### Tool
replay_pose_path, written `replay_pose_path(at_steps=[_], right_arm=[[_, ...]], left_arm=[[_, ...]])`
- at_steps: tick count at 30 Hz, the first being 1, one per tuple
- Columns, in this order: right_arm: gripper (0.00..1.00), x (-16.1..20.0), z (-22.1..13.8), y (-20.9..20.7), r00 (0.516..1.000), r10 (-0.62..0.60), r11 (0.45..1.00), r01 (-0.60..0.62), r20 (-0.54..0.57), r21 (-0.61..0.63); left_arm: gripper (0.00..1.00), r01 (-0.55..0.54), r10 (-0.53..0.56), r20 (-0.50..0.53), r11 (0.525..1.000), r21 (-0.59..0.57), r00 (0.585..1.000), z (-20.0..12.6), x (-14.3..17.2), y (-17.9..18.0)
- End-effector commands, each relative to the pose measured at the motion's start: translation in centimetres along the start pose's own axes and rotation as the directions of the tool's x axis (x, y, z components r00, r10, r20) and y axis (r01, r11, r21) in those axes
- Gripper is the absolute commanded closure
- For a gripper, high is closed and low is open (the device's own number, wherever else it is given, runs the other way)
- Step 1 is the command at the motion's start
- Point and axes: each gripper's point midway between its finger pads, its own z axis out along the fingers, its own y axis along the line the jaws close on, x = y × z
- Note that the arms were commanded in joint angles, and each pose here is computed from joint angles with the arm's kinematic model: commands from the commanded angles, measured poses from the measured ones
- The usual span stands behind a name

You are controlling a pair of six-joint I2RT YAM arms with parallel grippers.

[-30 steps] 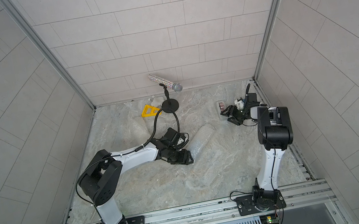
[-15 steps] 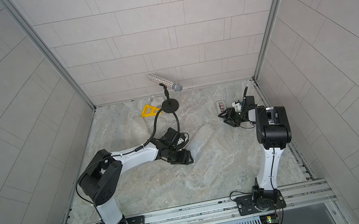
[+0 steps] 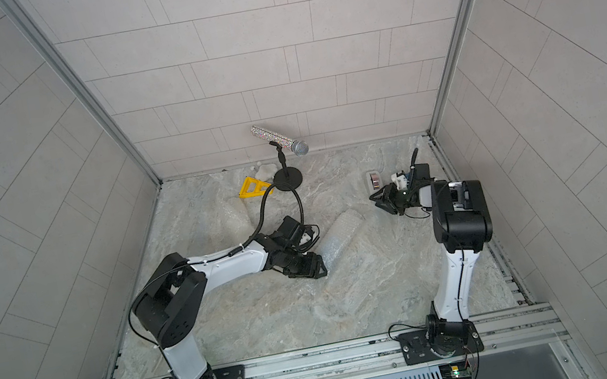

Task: Wrap vases in bubble wrap
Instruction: Tear off the tape using the Tape Cutter.

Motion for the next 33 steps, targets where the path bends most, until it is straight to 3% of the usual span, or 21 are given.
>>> replay_pose_path(at_steps=[1,11,22,33], right_arm=[[0.63,-1.2,-0.8,2.0,0.997,-0.065,0.996,0.068,0.047,-0.057],[0.76,-1.9,-1.7,2.8,0.995,-0.063,0.995,0.069,0.077,-0.074],[0.99,-2.0,-2.7,3.0,0.993,-0.058,0.995,0.065,0.103,-0.071],[1.00,-0.1,-4.1,2.6,0.995,-0.022,1.000,0.024,0.102,-0.020]], left_arm=[[0.36,0.023,-0.026,-0.031,0.996,-0.081,0.999,0.8,0.6,2.1],[0.36,0.023,-0.025,-0.029,0.997,-0.074,0.999,0.9,0.4,1.9],[0.36,0.026,-0.029,-0.031,0.997,-0.075,0.999,1.0,0.5,2.0],[0.37,0.026,-0.028,-0.029,0.997,-0.075,0.999,1.0,0.6,2.0]])
